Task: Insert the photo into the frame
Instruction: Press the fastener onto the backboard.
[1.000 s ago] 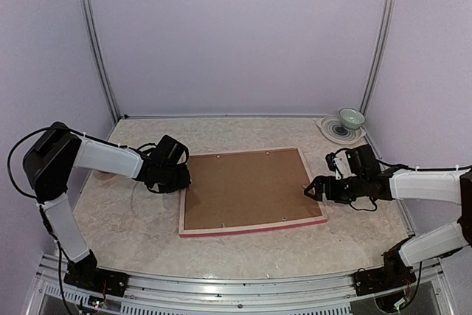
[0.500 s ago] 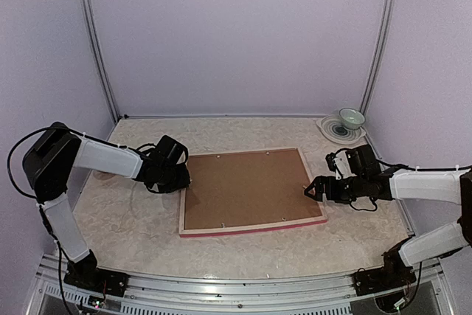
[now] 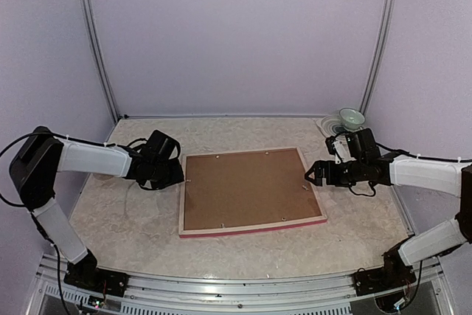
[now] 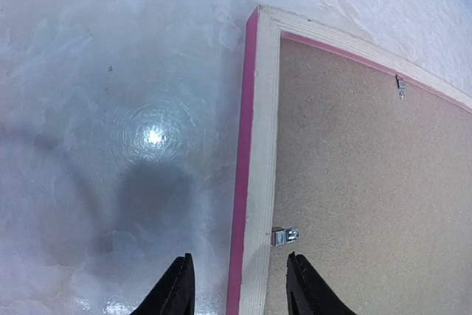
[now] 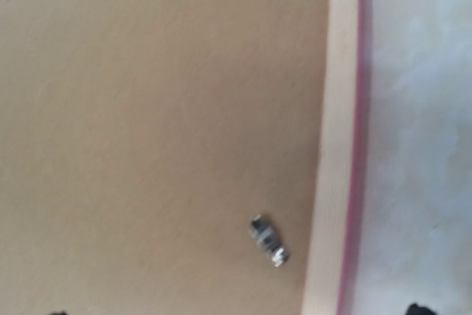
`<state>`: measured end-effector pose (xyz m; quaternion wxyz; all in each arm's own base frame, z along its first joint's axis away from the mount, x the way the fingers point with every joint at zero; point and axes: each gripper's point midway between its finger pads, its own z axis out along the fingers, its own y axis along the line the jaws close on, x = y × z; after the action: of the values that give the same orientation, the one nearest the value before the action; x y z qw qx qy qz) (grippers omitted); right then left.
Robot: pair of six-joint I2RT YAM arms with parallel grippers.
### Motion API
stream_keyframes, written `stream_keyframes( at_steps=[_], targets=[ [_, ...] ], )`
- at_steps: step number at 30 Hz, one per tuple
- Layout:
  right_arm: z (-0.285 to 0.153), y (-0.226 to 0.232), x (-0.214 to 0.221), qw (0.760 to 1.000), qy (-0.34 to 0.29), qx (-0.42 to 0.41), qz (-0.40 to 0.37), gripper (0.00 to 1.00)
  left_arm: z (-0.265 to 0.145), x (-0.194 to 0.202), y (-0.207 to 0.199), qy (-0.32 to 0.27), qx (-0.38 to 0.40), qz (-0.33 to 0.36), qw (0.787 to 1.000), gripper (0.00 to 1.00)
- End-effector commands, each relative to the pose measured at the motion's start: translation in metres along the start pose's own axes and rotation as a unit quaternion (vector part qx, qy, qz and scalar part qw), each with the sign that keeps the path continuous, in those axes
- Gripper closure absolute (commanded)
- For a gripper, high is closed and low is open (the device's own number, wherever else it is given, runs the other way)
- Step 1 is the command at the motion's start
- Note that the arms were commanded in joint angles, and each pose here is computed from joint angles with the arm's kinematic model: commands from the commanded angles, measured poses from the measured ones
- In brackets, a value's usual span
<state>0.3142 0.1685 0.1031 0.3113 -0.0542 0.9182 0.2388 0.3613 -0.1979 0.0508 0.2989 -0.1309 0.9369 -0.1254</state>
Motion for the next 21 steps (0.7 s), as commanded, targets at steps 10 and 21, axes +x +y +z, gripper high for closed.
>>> stream_keyframes(
  at_steps=[10,21],
  targets=[
    [0.015,-0.026,-0.002,0.998,0.021,0.061,-0.018,0.03,-0.015,-0.002,0.005,-0.017,0.016,0.017,1.0,0.39],
    [0.032,-0.04,0.006,0.995,0.043,0.085,-0.02,0.1,-0.008,0.018,-0.001,0.002,0.03,0.035,0.999,0.37]
  ],
)
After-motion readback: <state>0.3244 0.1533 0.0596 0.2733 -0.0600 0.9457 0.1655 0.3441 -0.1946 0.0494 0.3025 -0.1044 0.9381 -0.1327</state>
